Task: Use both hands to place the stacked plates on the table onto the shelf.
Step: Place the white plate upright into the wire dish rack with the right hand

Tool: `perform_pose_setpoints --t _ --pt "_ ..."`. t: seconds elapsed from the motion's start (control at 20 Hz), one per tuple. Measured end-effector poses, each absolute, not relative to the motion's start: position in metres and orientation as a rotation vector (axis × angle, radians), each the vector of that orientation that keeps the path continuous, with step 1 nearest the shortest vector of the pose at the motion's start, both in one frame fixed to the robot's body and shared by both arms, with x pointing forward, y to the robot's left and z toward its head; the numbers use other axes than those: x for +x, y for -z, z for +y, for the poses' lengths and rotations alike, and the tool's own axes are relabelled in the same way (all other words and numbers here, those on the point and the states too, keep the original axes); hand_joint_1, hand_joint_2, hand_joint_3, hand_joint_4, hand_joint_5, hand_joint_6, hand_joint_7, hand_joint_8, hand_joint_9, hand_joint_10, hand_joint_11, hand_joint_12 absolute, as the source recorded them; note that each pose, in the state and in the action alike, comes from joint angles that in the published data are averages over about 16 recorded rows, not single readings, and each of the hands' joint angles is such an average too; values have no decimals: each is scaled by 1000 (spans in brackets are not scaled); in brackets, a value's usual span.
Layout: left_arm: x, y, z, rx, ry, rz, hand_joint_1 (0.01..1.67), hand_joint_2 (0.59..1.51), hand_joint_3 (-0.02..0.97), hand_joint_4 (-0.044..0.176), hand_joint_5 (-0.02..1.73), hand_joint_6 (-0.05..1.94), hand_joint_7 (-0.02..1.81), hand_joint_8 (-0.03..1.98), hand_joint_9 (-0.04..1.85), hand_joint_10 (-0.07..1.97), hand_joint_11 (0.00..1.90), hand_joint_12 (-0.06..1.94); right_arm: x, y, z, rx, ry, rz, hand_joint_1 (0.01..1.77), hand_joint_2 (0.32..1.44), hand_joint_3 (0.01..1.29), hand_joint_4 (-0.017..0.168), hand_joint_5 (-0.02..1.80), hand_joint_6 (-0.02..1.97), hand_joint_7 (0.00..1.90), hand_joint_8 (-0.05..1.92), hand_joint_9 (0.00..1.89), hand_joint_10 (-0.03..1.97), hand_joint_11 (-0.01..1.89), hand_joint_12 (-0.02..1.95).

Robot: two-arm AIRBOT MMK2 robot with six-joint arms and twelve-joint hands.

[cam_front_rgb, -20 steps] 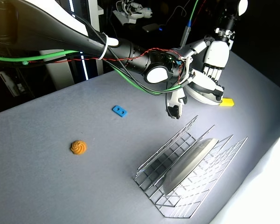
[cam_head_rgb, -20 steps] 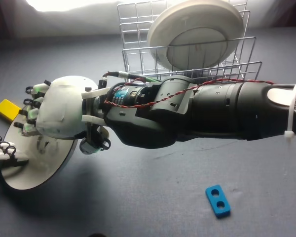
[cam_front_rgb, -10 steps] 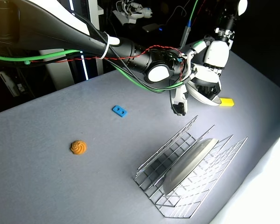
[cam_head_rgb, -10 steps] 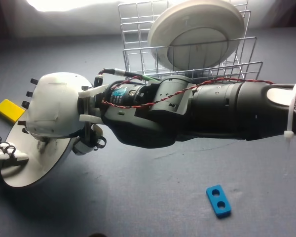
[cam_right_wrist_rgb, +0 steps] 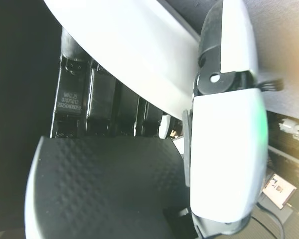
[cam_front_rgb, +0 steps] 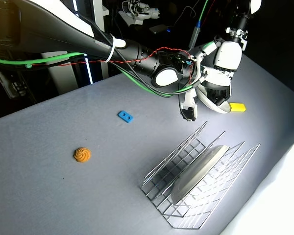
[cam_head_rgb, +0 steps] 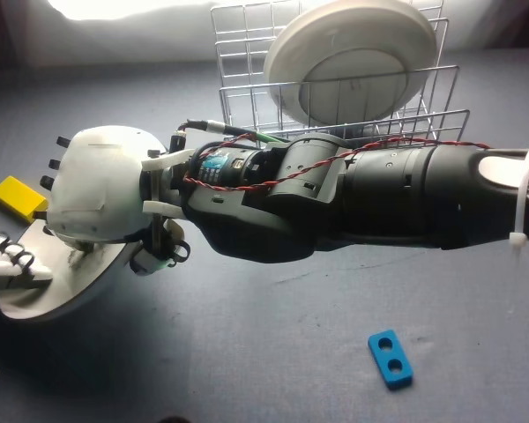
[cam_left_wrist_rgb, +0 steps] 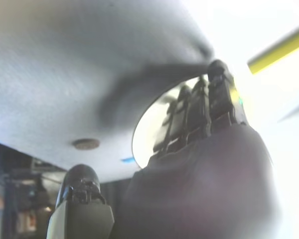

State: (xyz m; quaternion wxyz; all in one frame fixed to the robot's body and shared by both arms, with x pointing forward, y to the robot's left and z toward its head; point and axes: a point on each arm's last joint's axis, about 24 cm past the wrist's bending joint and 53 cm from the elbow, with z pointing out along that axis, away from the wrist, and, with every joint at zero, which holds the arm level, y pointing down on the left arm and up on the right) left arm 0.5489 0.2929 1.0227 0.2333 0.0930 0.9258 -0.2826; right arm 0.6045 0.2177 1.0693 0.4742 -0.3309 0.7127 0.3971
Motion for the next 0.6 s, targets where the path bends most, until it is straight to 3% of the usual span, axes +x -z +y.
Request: perform_pose_setpoints --t 0.3,0.6 --pt "559 -1059 283 326 825 2456 14 1027 6 -2 14 6 19 8 17 -65 24 9 606 -1073 217 -801 -975 1741 1161 893 16 -7 971 166 1084 754 1064 819 740 1387" --pt "566 -1085 289 359 827 2408 14 1023 7 3 21 10 18 9 18 -65 24 6 609 -1083 213 -788 -979 1742 1184 896 16 -9 982 247 1135 828 1035 870 746 1354"
